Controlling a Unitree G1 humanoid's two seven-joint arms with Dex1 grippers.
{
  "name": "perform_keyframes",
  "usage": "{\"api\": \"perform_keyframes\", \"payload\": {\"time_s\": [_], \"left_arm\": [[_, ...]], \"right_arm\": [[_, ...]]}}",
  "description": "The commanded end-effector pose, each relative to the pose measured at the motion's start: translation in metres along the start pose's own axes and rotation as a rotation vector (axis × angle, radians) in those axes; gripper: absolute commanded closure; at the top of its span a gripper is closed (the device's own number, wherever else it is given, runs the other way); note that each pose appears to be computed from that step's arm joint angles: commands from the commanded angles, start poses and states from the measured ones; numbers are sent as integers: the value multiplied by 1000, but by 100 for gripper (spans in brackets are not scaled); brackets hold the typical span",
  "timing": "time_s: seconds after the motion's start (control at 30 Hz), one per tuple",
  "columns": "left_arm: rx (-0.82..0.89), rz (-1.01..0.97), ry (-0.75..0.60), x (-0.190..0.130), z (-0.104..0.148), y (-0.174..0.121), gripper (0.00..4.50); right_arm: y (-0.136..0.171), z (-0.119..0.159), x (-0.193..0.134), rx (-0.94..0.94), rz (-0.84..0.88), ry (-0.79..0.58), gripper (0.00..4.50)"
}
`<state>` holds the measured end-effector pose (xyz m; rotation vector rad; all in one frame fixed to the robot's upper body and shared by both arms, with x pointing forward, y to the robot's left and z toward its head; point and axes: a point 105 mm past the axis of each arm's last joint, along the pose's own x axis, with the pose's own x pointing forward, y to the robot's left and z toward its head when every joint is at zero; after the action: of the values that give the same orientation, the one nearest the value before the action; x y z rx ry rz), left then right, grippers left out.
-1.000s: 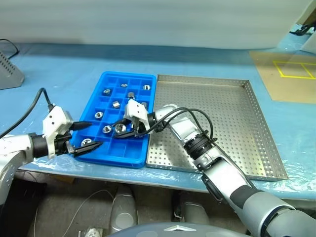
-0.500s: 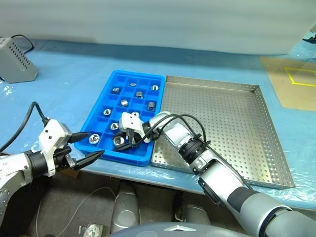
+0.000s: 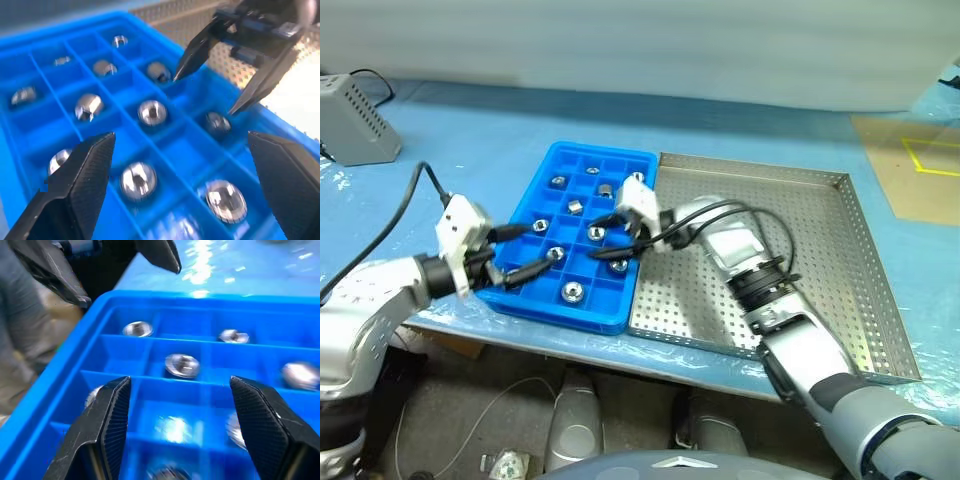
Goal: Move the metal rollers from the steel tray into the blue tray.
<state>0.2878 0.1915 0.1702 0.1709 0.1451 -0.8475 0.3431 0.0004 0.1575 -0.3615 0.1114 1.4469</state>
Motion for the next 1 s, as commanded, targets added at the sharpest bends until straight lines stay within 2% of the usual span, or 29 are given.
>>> {"api": "perform_keyframes", "payload": {"time_s": [0.03, 0.1, 0.27, 0.5, 0.77, 1.0], "left_arm": [[22, -4, -58, 17, 8, 9, 6], [0, -24, -86, 30, 9, 8, 6], [-38, -79, -129, 74, 4, 0, 6], [-121, -102, -206, 99, 10, -3, 6], [-101, -133, -177, 106, 3, -9, 6], [-109, -53, -208, 100, 8, 0, 6]], "right_arm": [[-7, 9, -38, 33, -118, -55, 122], [-14, -2, -59, 59, -229, -28, 122], [-31, -46, -114, 138, -635, 55, 122], [-12, -57, -146, 230, -907, 8, 122], [-16, -51, -142, 231, -935, -7, 122], [-24, -54, -138, 231, -915, 2, 122]]}}
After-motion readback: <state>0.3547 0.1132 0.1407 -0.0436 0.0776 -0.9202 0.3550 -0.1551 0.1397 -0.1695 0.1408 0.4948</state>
